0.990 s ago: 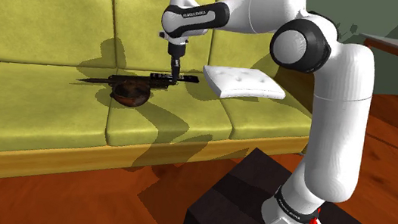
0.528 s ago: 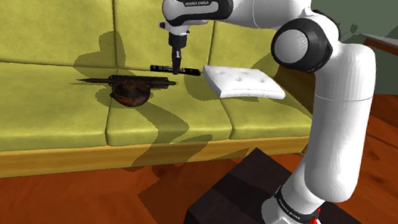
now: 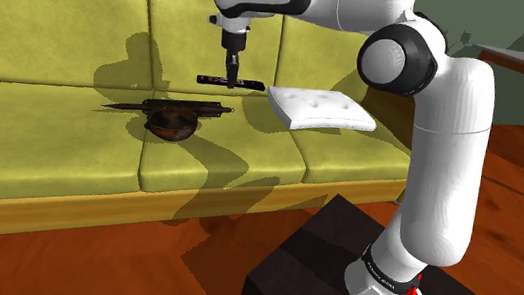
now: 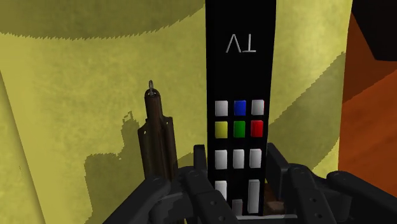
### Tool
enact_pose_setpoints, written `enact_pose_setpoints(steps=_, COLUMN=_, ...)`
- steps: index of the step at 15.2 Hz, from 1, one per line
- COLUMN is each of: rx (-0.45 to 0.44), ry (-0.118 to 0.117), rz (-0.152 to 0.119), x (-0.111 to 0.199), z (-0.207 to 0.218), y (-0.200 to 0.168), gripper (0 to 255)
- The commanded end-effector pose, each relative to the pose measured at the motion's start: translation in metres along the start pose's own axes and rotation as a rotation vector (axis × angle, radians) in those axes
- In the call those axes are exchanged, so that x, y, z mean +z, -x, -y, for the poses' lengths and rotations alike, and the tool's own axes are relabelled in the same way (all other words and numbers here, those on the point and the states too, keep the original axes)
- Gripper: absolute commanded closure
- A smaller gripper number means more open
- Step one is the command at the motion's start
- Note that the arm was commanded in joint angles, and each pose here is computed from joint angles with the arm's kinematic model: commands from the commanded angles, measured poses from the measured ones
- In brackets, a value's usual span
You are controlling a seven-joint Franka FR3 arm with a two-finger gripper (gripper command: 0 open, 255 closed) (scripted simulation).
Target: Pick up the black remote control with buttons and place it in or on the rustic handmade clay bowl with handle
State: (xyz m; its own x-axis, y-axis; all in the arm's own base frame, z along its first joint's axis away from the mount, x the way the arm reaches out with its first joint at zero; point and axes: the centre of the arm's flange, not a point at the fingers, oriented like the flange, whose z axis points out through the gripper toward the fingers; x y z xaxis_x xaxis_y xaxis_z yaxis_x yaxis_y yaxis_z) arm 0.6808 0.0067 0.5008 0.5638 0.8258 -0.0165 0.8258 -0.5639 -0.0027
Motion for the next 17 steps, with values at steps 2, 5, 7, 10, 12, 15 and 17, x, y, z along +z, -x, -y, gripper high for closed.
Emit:
enact_pose_setpoints(steps=2, rx=0.0, ry=0.0, rz=0.0, x=-0.003, z=0.015, y=-0.03, gripper=255)
enact_pose_setpoints(steps=5, rx=0.0, ry=0.0, rz=0.0, x=-0.005, z=0.033, y=-0.066, gripper=255)
enact_pose_setpoints(steps=7, rx=0.0, ry=0.0, rz=0.0, x=-0.006, z=0.044, y=-0.09, gripper=255)
enact_pose_setpoints(steps=10, rx=0.0, ry=0.0, rz=0.0, x=-0.007, z=0.062, y=-0.125, gripper=255)
enact_pose_setpoints(steps=12, rx=0.0, ry=0.0, rz=0.0, x=-0.008, z=0.074, y=-0.149, gripper=255)
enact_pose_setpoints(steps=15, rx=0.0, ry=0.0, rz=0.0, x=-0.01, z=0.091, y=-0.184, gripper=255)
enact_pose_setpoints(steps=17, rx=0.0, ry=0.0, rz=0.0, x=-0.005, z=0.095, y=-0.192, gripper=255)
